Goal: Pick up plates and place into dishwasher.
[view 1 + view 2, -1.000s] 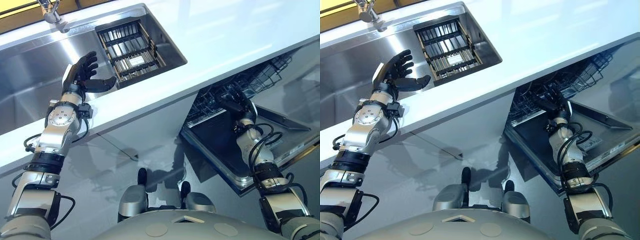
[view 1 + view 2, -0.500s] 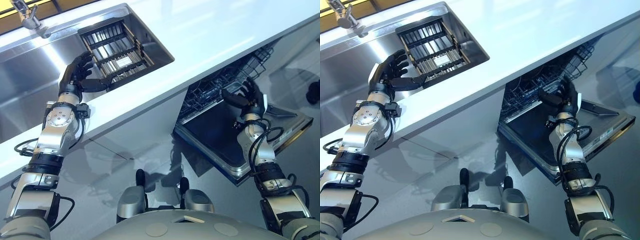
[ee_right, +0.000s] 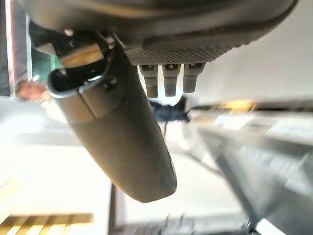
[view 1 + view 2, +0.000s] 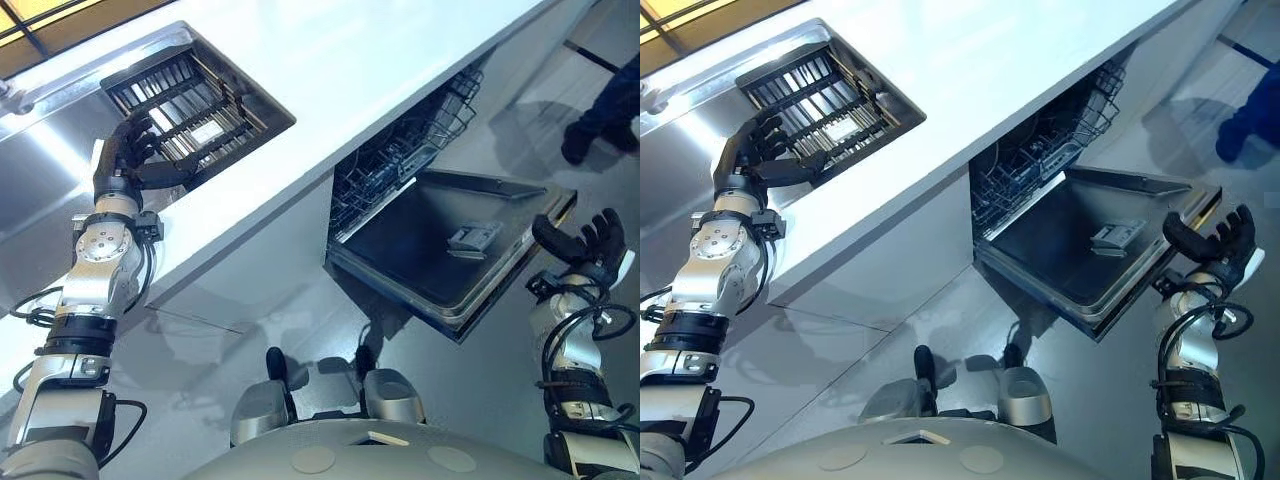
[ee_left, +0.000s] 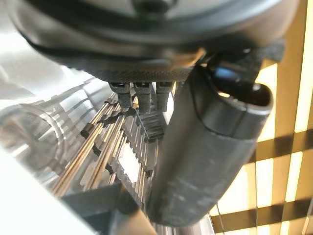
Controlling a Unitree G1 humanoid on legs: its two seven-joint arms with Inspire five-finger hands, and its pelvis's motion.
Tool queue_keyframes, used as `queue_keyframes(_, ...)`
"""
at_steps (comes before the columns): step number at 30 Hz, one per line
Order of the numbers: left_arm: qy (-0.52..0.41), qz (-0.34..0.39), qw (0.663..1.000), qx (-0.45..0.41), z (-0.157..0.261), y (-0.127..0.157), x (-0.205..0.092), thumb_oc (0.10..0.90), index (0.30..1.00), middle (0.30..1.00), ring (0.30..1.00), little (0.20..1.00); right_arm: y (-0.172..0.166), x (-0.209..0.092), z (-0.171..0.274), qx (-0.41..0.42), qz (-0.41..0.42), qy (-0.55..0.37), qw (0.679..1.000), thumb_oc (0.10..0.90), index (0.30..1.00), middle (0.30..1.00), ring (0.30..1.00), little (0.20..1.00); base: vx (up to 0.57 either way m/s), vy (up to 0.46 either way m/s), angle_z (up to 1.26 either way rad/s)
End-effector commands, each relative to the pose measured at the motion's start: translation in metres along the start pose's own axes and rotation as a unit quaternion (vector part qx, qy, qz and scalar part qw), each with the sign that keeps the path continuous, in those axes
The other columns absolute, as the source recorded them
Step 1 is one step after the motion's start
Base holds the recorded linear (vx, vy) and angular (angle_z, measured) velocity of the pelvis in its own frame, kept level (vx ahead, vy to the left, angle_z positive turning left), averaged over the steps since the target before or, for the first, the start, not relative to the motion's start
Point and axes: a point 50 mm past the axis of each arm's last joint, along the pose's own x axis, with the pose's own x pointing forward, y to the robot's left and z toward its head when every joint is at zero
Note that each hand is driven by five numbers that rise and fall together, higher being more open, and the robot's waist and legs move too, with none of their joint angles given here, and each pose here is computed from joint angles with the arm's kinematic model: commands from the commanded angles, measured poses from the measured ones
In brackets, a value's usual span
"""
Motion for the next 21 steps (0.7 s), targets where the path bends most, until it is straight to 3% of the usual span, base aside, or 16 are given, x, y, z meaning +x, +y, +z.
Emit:
queue_keyframes(1, -0.129, 0.014, 0.991, -0.02, 0.049, 0.008, 0.01, 0.8, 0.9, 0.9, 0.9, 0.9, -0.011, 0.016, 0.041, 0.049, -0.012, -0.087, 0.995, 0.8, 0.9, 0.9, 0.9, 0.9, -0.01, -0.144, -0.02)
queue_keyframes(6, -0.139, 0.005, 0.989, -0.05, 0.054, 0.004, 0.012, 0.8, 0.9, 0.9, 0.9, 0.9, -0.022, 0.017, 0.015, 0.084, -0.004, -0.025, 0.996, 0.8, 0.9, 0.9, 0.9, 0.9, 0.01, -0.155, 0.0)
queue_keyframes(11, -0.155, 0.002, 0.984, -0.09, 0.058, 0.002, 0.013, 0.8, 0.9, 0.9, 0.9, 0.9, -0.023, 0.014, -0.001, 0.168, 0.04, 0.023, 0.985, 0.8, 0.9, 0.9, 0.9, 0.9, 0.01, -0.107, -0.01)
queue_keyframes(21, -0.232, 0.049, 0.964, -0.12, 0.104, 0.019, 0.029, 0.8, 0.9, 0.9, 0.9, 0.9, -0.023, 0.025, -0.019, 0.328, -0.003, 0.11, 0.938, 0.8, 0.9, 0.9, 0.9, 0.9, -0.15, -0.011, 0.1)
